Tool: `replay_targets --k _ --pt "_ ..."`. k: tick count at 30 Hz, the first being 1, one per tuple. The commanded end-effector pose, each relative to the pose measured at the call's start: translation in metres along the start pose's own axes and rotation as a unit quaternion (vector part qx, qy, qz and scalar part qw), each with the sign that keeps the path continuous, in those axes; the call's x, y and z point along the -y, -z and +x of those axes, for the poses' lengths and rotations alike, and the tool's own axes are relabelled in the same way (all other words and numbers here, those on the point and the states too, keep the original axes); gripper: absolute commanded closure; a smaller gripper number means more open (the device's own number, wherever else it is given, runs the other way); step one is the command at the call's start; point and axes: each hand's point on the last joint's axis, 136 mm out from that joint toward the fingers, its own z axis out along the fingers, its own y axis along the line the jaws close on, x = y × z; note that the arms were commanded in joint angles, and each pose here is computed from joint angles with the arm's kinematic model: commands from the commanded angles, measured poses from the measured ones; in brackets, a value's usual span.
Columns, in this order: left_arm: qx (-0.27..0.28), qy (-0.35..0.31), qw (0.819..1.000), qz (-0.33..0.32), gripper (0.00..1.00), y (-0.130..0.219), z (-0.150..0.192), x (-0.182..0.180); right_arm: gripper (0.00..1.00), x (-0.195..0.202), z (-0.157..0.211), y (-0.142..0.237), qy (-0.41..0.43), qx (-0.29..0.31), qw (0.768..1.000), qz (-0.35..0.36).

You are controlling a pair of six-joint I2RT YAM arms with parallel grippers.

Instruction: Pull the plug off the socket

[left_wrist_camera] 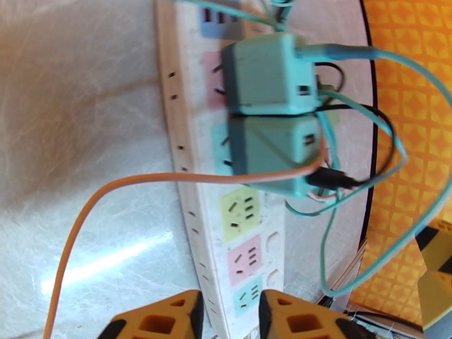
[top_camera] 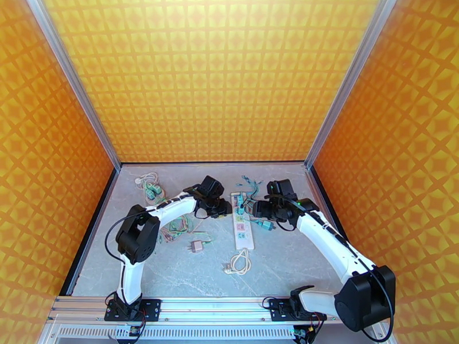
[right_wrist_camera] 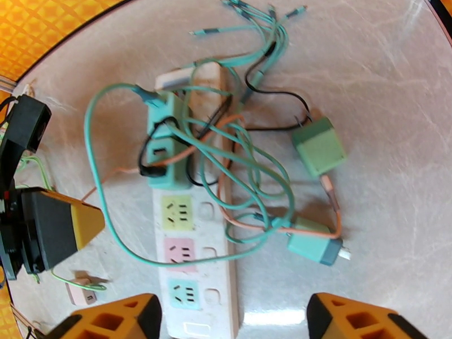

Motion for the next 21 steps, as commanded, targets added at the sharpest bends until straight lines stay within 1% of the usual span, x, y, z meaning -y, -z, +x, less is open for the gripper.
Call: replay_targets --k 1,2,6,15,19,21 --pt "0.025 -0.06 0.998 0.02 0.66 0.016 -0.013 0.027 0.36 -0.008 -0.009 -0.005 -0.022 0.015 0.999 -0.022" --pt "0.015 -0.075 0.997 0.024 0.66 0.008 -0.002 0.037 0.38 -0.008 -0.01 -0.007 -0.025 0.016 0.999 -0.024" --pt "0.005 -0.092 0.996 0.018 0.66 -0.006 0.0 0.039 0.48 -0.01 -0.011 -0.012 -0.034 0.018 0.999 -0.029" --pt "0.008 -0.125 0.992 -0.018 0.66 -0.031 -0.005 0.038 0.51 -0.01 -0.016 -0.015 -0.038 0.025 0.999 -0.028" --pt "0.011 -0.126 0.992 -0.028 0.65 -0.033 -0.007 0.036 0.51 -0.01 -0.014 -0.017 -0.033 0.022 0.999 -0.028" --pt "0.014 -0.124 0.992 -0.03 0.63 -0.033 -0.008 0.036 0.51 -0.01 -0.013 -0.019 -0.033 0.019 0.999 -0.029"
